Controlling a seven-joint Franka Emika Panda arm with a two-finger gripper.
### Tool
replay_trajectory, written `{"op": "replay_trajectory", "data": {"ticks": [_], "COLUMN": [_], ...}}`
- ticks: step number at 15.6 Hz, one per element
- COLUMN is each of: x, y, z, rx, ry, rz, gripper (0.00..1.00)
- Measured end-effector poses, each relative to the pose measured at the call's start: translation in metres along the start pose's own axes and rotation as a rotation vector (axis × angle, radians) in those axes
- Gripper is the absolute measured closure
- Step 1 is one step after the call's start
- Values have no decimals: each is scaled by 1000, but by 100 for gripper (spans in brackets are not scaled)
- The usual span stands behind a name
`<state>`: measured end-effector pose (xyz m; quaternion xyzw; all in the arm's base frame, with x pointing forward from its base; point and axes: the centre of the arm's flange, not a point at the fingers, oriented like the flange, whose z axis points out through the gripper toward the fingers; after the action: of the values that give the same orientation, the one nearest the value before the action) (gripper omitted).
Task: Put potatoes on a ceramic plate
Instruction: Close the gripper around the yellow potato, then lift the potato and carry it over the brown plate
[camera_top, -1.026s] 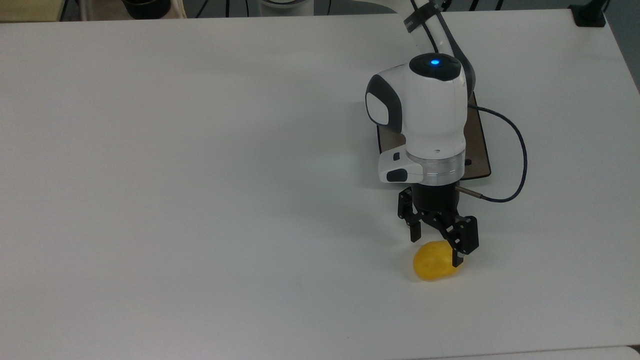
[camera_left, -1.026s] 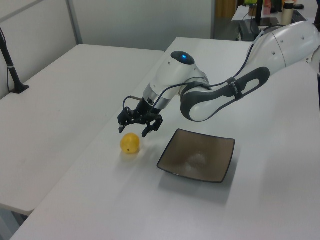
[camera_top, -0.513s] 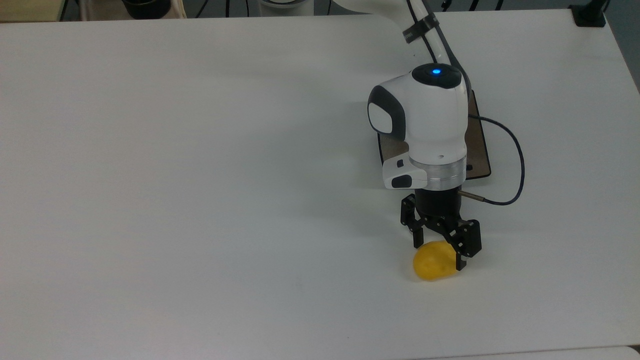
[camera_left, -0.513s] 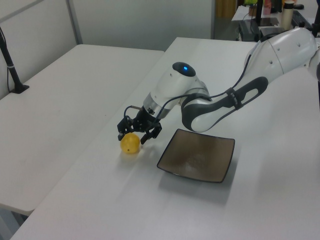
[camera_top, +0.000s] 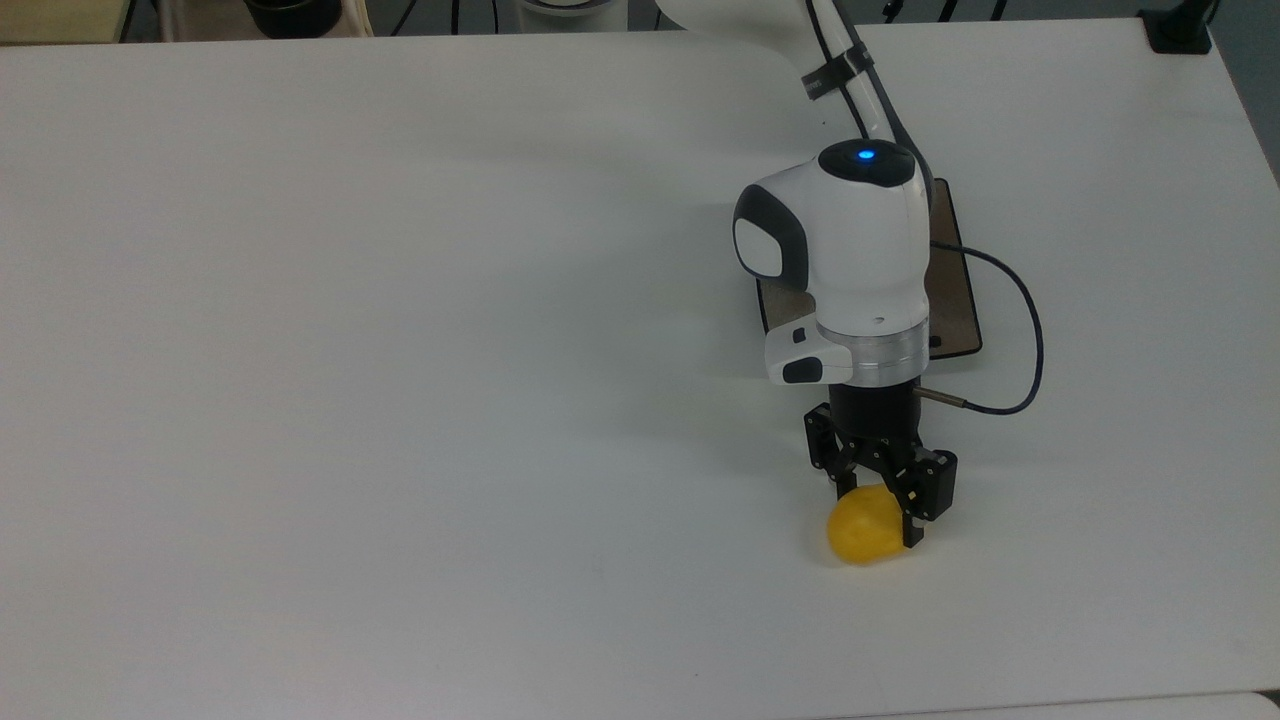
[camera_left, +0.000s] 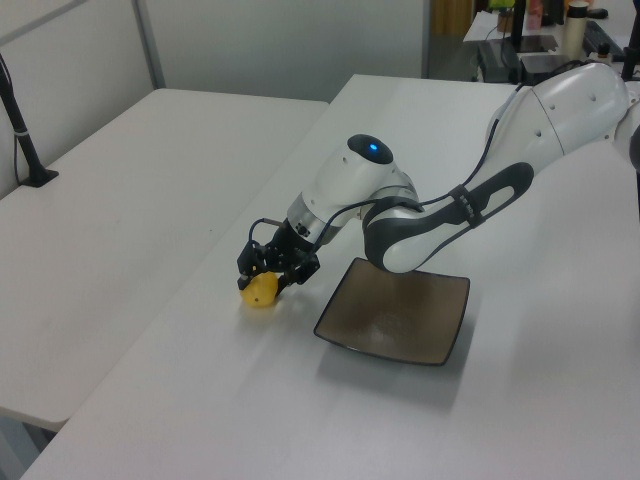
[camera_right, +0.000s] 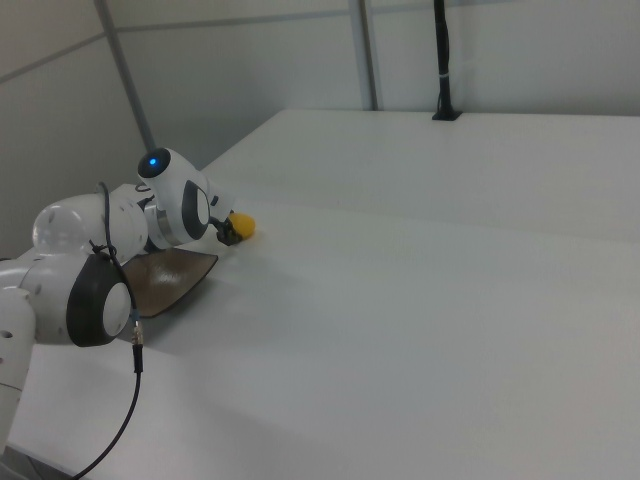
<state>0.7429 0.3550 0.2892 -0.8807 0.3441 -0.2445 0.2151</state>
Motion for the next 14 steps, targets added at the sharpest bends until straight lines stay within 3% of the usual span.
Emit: {"op": "replay_trajectory", "data": {"ticks": [5,10,14], "x": [7,16,30], "y": [-13,-40,-40], "z": [-16,-74,-121], "rx": [33,70,65], "ry": [16,33,38], "rz": [0,-13,-7], "gripper": [28,28,28]}}
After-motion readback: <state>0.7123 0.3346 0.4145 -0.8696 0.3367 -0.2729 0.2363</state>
